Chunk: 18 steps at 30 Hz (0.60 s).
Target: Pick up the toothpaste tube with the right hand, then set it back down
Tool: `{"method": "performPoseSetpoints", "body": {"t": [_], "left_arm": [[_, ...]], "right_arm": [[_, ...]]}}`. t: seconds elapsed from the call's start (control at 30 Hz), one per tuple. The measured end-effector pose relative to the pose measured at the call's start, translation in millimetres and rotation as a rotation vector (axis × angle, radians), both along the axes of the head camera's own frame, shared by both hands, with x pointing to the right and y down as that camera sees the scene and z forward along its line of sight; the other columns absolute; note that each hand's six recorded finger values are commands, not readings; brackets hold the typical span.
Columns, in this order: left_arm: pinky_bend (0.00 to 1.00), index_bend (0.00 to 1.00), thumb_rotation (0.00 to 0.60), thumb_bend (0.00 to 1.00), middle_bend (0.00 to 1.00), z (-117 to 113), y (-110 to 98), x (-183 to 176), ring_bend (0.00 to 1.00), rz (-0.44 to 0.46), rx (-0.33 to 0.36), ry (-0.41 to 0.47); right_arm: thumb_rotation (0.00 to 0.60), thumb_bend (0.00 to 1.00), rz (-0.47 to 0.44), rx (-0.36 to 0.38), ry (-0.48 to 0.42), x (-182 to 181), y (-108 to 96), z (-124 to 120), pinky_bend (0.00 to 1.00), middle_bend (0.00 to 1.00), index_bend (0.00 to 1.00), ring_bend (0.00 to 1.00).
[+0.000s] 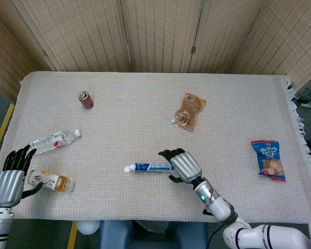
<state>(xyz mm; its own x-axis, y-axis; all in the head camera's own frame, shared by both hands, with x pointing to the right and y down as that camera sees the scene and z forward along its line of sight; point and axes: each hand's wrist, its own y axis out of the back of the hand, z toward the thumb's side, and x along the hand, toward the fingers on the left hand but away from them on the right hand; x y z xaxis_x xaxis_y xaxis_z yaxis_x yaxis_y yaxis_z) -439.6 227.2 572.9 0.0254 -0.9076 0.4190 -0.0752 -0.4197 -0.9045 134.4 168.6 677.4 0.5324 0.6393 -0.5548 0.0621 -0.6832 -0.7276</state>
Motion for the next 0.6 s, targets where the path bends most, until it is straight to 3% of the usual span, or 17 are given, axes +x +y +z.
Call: {"method": "performPoseSetpoints", "body": {"t": [0.27,0.6], "left_arm": [[0.00,0.02,0.600,0.24,0.05,-1,2,-2,0.03,-0.001,-0.003,-0.001],[0.00,0.02,0.600,0.24,0.05,-1,3,-5,0.03,-0.007,-0.006,-0.005]], "right_arm": [[0.600,0.32,-0.033,-0.021,0.055,-45,1,36,0.27,0.31,0.29,0.32],[0.600,0.32,-0.055,0.003,0.091,-77,2,51,0.31,0.38,0.38,0.38]]}}
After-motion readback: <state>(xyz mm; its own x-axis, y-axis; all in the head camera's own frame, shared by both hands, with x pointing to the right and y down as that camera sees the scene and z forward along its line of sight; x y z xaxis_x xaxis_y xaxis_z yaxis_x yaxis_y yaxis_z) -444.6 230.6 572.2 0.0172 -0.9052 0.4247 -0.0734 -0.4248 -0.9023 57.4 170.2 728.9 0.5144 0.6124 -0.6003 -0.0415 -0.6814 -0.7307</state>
